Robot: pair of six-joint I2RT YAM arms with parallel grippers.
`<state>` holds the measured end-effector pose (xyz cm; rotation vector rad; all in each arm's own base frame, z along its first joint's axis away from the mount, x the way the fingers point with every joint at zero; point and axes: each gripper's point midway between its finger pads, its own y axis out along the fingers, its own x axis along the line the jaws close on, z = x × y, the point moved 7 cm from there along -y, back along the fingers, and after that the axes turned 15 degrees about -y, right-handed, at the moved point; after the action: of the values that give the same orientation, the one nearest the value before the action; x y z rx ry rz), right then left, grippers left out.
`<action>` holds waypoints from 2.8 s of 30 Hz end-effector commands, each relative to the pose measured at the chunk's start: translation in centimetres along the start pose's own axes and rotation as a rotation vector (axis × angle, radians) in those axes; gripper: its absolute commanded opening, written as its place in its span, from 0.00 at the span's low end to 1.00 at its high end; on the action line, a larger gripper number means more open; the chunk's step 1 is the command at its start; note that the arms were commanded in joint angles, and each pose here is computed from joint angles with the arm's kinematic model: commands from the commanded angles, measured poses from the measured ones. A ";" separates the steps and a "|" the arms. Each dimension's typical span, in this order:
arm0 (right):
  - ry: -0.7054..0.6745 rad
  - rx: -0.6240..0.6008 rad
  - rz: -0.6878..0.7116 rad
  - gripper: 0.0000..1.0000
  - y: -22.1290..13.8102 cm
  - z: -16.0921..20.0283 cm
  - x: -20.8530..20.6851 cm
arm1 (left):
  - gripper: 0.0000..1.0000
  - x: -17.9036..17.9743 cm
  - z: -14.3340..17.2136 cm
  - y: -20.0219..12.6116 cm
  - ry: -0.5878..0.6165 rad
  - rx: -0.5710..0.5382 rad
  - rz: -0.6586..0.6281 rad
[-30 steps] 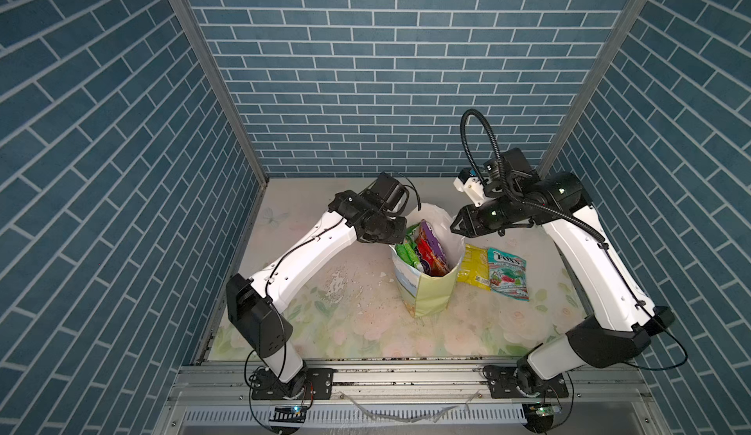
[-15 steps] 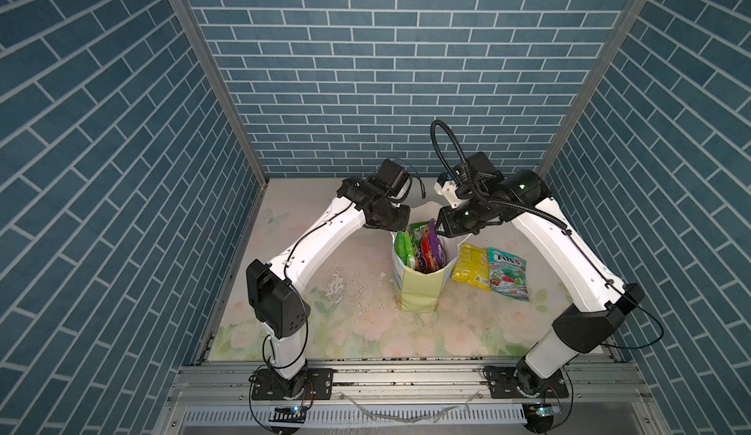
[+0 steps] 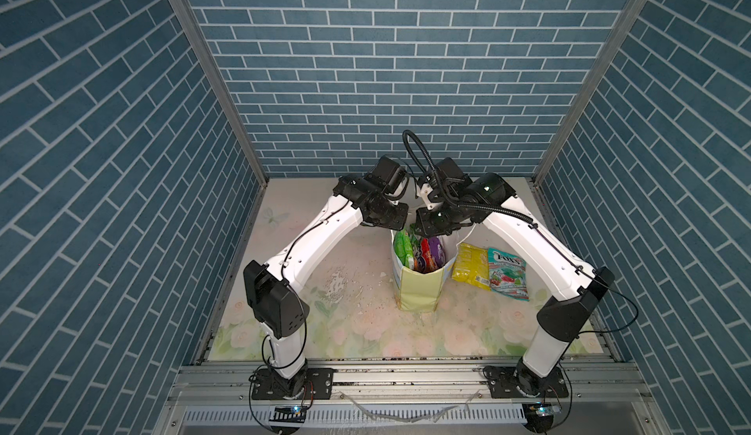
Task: Take the snacks out of the paper bag
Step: Rotate the paper bag at the center of the table, then pick up the snack from the paper bag.
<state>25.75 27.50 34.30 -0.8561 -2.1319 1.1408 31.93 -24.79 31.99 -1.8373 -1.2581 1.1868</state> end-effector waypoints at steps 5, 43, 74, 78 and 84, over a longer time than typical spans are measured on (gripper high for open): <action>0.086 -0.066 0.007 0.32 -0.8 0.0 -0.1 | 0.61 1.4 -0.7 -3.8 -0.020 -0.103 0.002; 0.076 -0.026 0.039 0.31 1.0 -0.1 0.8 | 0.62 6.0 2.0 -4.9 -0.088 -0.067 -0.030; 0.050 0.025 0.005 0.31 3.0 -1.2 5.4 | 0.15 5.8 4.4 -3.2 -0.152 0.039 0.082; 0.080 0.028 0.066 0.31 3.4 -0.6 4.7 | 0.15 6.0 5.0 -3.4 -0.161 0.059 0.081; 0.115 0.067 0.097 0.30 5.0 0.1 4.2 | 0.15 6.0 5.7 -3.7 -0.176 0.078 0.106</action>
<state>24.28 33.28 30.65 -0.9065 -2.0160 1.2092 27.33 -18.27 30.87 -1.8201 -1.2380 1.4195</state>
